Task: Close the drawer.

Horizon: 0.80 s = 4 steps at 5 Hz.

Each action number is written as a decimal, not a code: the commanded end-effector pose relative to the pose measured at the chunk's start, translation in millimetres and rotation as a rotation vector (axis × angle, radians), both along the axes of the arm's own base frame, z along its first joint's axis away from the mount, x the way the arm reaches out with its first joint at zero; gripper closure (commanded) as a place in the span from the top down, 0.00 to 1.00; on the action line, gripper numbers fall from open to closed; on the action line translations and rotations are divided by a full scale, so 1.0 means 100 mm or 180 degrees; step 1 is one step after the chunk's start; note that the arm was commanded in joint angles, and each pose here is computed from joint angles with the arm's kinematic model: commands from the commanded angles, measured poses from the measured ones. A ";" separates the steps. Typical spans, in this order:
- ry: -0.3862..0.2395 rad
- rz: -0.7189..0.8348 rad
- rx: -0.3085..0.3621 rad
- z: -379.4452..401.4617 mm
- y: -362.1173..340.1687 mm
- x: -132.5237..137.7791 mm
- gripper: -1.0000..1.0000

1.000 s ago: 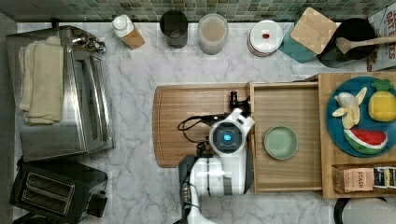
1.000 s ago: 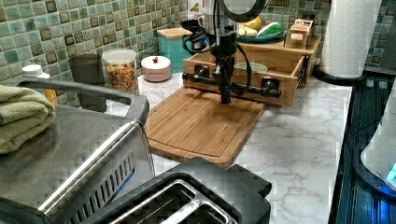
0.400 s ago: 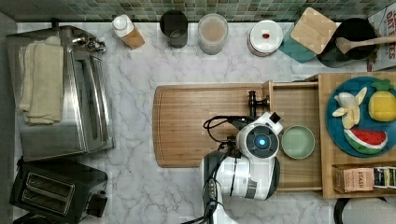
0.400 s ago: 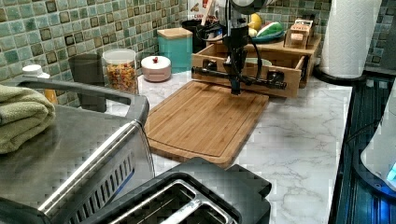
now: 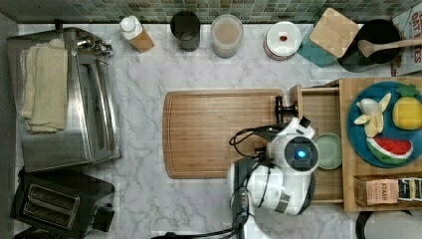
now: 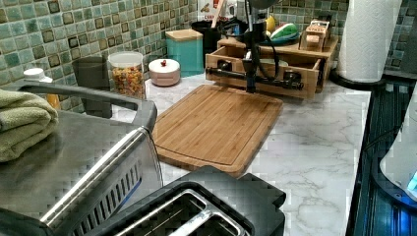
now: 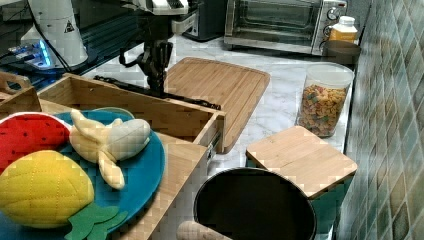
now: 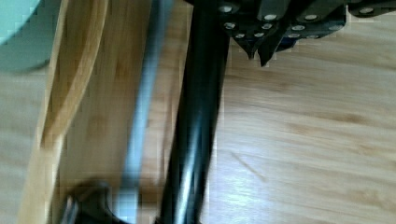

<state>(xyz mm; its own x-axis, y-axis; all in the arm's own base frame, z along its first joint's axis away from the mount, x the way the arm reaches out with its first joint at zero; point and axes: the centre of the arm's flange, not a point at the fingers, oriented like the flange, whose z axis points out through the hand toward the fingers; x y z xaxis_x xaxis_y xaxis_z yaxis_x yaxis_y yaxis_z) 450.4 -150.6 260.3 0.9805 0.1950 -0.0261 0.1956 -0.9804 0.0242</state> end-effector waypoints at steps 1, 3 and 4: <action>-0.0743 -0.0538 -0.0056 0.72 -2.14 0.21 0.00; -0.0944 -0.0706 -0.0355 0.82 -2.35 -0.03 0.00; -0.0945 -0.0706 -0.0355 0.82 -2.35 -0.03 0.00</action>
